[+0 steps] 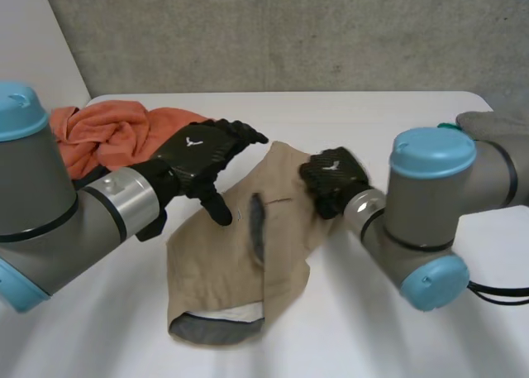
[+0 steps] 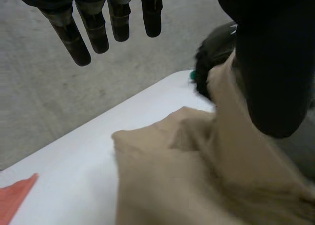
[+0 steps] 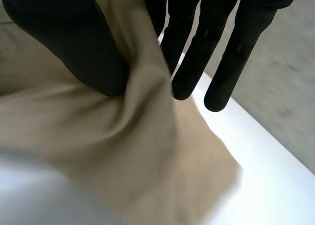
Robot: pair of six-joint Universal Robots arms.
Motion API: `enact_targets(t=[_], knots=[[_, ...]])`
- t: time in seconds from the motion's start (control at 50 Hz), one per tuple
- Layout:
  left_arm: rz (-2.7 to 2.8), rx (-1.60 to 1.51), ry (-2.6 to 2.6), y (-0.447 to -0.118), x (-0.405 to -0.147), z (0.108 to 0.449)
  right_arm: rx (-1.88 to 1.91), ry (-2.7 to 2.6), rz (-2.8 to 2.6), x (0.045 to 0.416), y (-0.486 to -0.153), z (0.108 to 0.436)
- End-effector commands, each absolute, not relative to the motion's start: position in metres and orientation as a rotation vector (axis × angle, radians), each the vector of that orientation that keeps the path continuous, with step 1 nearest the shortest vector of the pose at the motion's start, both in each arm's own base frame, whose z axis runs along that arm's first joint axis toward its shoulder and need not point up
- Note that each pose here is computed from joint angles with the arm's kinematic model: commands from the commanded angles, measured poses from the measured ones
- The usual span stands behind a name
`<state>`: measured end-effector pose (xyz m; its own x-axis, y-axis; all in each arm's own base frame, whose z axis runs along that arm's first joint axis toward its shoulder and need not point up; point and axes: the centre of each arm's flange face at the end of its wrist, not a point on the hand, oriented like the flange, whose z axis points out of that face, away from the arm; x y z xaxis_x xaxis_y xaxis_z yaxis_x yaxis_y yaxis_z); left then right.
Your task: Fold the laundry.
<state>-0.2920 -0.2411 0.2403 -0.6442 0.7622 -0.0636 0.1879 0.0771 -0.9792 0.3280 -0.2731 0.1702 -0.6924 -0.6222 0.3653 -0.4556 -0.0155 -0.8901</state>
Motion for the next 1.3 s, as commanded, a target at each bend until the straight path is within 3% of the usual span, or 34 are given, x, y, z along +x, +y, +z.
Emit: enact_targets(t=[0.02, 0.16, 0.24, 0.36, 0.56, 0.7, 0.84, 0.94, 1.08, 1.16, 1.24, 1.3], knots=[[1.731, -0.852, -1.927, -0.269, -0.269, 0.248, -1.204, 2.234, -1.996, 0.258, -0.306, 0.200], [1.763, -0.897, -1.931, -0.292, -0.274, 0.236, -1.352, 2.153, -1.914, 0.254, -0.296, 0.204], [1.728, -0.970, -1.973, -0.298, -0.284, 0.220, -1.228, 2.102, -1.966, 0.253, -0.281, 0.236], [1.694, -1.074, -2.013, -0.307, -0.297, 0.203, -1.196, 2.133, -1.943, 0.240, -0.254, 0.255], [1.645, -1.309, -1.958, -0.314, -0.333, 0.180, -1.415, 2.285, -1.626, 0.225, -0.201, 0.222], [1.563, -1.473, -1.958, -0.309, -0.345, 0.159, -1.387, 2.270, -1.600, 0.231, -0.193, 0.201], [1.498, -1.559, -1.950, -0.295, -0.353, 0.146, -1.350, 2.361, -1.584, 0.233, -0.216, 0.154], [1.658, -1.494, -1.964, -0.299, -0.354, 0.166, -1.312, 2.425, -1.746, 0.233, -0.250, 0.137], [1.888, -1.358, -1.978, -0.290, -0.347, 0.205, -1.238, 2.208, -2.222, 0.246, -0.308, 0.176], [2.016, -1.255, -2.008, -0.271, -0.333, 0.235, -1.156, 1.887, -2.541, 0.270, -0.344, 0.225], [2.043, -1.207, -2.037, -0.245, -0.327, 0.241, -1.134, 1.551, -2.688, 0.297, -0.367, 0.252], [2.066, -1.172, -2.048, -0.233, -0.325, 0.239, -1.139, 1.441, -2.673, 0.313, -0.377, 0.253]])
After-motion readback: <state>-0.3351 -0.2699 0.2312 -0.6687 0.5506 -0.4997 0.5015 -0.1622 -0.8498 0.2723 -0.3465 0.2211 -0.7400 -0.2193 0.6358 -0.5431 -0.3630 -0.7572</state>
